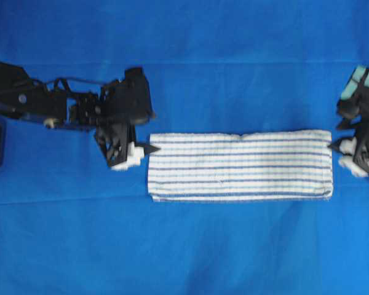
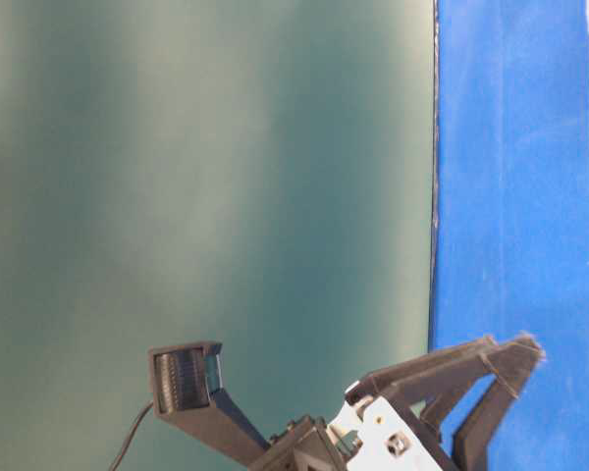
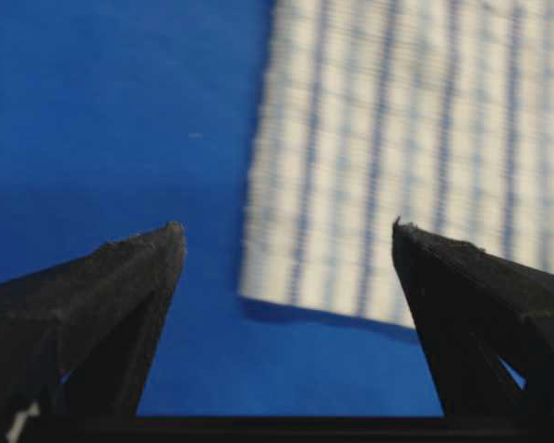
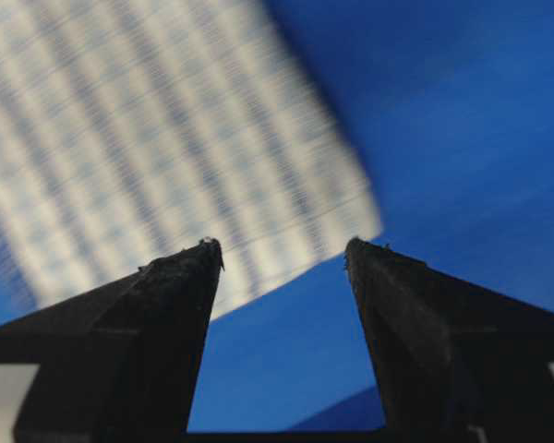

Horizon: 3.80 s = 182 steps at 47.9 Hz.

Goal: Fold the blue towel.
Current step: 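Grasp the short ends of the folded strip with both grippers, then lift the strip and rotate it vertical, right gripper moving to the top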

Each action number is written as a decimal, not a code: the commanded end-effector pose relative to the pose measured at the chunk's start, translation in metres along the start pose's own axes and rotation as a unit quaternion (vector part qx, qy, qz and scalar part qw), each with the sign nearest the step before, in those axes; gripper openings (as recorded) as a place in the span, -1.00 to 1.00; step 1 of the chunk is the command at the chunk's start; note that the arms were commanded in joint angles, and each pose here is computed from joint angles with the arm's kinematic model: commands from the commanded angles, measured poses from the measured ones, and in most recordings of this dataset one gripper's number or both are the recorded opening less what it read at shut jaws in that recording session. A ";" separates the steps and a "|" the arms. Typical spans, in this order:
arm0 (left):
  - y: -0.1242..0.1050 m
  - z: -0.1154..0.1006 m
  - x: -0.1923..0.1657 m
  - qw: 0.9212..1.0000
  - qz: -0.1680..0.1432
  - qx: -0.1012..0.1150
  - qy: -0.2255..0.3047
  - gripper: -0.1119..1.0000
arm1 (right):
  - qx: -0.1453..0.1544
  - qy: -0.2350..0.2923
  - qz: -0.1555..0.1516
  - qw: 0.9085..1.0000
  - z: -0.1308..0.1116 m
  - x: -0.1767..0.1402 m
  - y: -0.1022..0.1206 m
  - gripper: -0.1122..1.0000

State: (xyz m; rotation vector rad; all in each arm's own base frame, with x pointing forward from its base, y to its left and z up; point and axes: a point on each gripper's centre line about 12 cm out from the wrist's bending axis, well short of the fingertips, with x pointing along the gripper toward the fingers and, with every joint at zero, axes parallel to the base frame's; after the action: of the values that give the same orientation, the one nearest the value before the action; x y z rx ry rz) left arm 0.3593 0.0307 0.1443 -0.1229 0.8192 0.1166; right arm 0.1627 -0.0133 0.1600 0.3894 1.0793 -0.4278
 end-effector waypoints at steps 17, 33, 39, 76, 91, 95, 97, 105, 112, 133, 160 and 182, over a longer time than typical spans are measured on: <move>0.010 -0.005 0.015 1.000 0.009 -0.008 -0.001 0.81 | -0.005 0.021 -0.029 0.999 0.006 0.031 -0.005 0.30; 0.012 -0.024 0.046 1.000 0.011 -0.008 0.019 0.81 | 0.007 0.060 -0.039 0.997 -0.005 0.067 -0.010 0.30; 0.013 -0.032 0.055 0.999 0.013 -0.011 0.032 0.80 | 0.007 0.069 -0.042 0.997 -0.005 0.073 -0.010 0.30; -0.002 -0.033 0.045 0.996 0.004 -0.002 0.090 -0.75 | 0.016 0.021 -0.018 0.999 0.006 0.054 -0.007 -0.66; -0.008 0.028 -0.016 0.999 -0.002 0.003 0.053 -0.75 | 0.032 -0.040 -0.017 0.999 0.034 -0.009 -0.008 -0.66; -0.009 0.039 -0.031 0.999 -0.004 0.003 0.032 -0.75 | 0.038 -0.059 -0.011 0.997 0.036 -0.025 -0.010 -0.66; -0.010 0.042 -0.036 1.000 -0.005 0.004 0.025 -0.75 | 0.041 -0.070 -0.007 0.997 0.037 -0.032 -0.010 -0.66; -0.011 0.055 -0.054 1.000 -0.008 0.003 -0.002 -0.75 | 0.044 -0.114 0.020 0.992 0.040 -0.055 -0.010 -0.66; -0.011 0.059 -0.062 1.000 -0.009 0.003 -0.017 -0.75 | 0.044 -0.129 0.030 0.990 0.041 -0.062 -0.009 -0.66; -0.053 0.074 -0.062 0.995 -0.053 0.031 -0.074 -0.75 | 0.027 -0.172 -0.006 0.985 0.075 -0.056 -0.012 -0.66; -0.140 0.089 -0.041 0.981 -0.132 0.086 -0.113 -0.75 | 0.008 -0.264 -0.047 0.963 0.187 -0.017 -0.039 -0.66; -0.158 0.111 -0.014 0.976 -0.139 0.093 -0.138 -0.75 | -0.017 -0.273 -0.060 0.960 0.241 0.003 -0.040 -0.66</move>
State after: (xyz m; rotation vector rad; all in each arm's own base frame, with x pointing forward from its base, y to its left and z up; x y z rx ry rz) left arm 0.4458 -0.1055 0.2228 -0.0430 0.5799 -0.1957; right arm 0.3234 -0.1646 0.2395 0.1660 0.6177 -0.5762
